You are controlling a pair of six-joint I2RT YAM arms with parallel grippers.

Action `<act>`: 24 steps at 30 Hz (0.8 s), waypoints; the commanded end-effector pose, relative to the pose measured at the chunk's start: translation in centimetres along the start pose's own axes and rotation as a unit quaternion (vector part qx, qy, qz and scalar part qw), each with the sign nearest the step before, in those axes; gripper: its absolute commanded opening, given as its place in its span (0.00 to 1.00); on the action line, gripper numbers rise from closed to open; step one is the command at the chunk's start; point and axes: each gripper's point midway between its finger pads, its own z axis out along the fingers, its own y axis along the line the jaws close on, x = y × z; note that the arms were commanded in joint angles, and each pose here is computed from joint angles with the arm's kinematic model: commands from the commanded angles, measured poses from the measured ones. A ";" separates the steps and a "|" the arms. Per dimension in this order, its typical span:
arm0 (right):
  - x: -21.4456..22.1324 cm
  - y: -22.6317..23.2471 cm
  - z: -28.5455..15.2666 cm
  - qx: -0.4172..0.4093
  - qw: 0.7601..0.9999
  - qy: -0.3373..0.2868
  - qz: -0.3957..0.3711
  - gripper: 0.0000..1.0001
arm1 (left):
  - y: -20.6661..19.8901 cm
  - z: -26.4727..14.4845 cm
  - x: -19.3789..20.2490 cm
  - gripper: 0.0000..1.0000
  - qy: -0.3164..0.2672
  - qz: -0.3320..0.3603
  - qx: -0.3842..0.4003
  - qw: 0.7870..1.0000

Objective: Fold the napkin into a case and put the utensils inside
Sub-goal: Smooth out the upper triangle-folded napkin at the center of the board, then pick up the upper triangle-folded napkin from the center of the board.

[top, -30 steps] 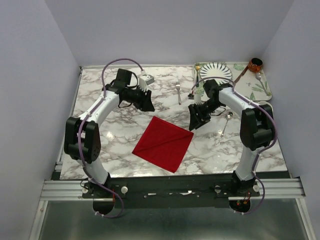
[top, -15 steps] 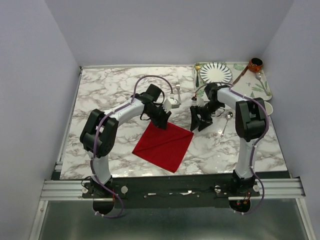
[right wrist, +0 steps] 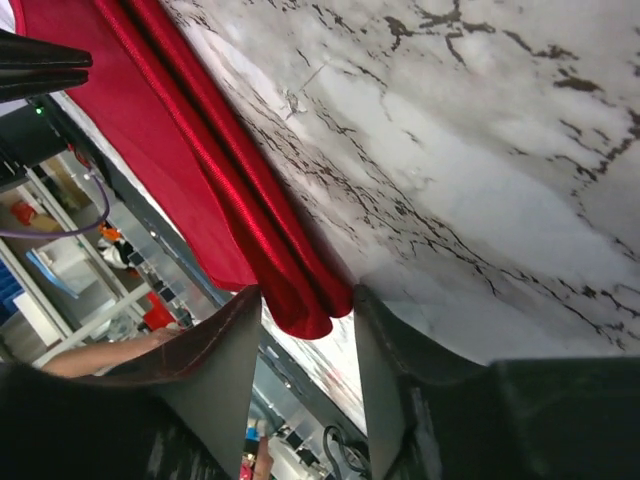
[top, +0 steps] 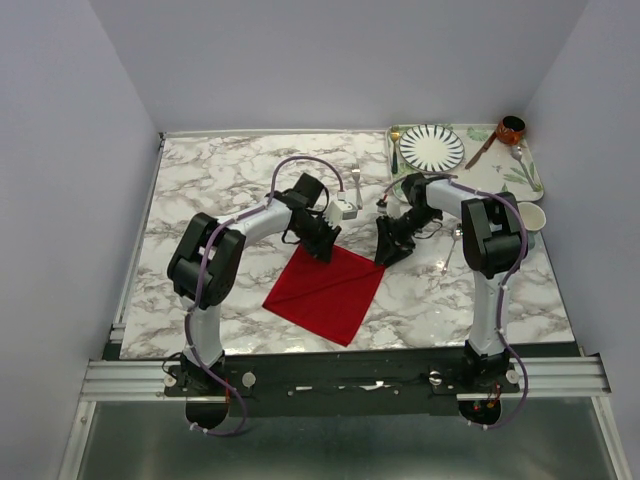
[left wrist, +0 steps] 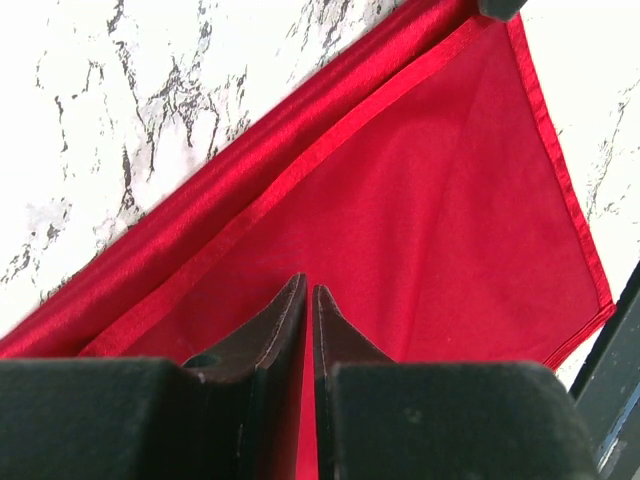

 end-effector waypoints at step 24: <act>-0.8 3.0 -0.5 0.070 0.972 -0.014 -0.224 0.01 | 9.3 -10.1 -2.3 0.70 -0.080 -0.031 -0.061 0.994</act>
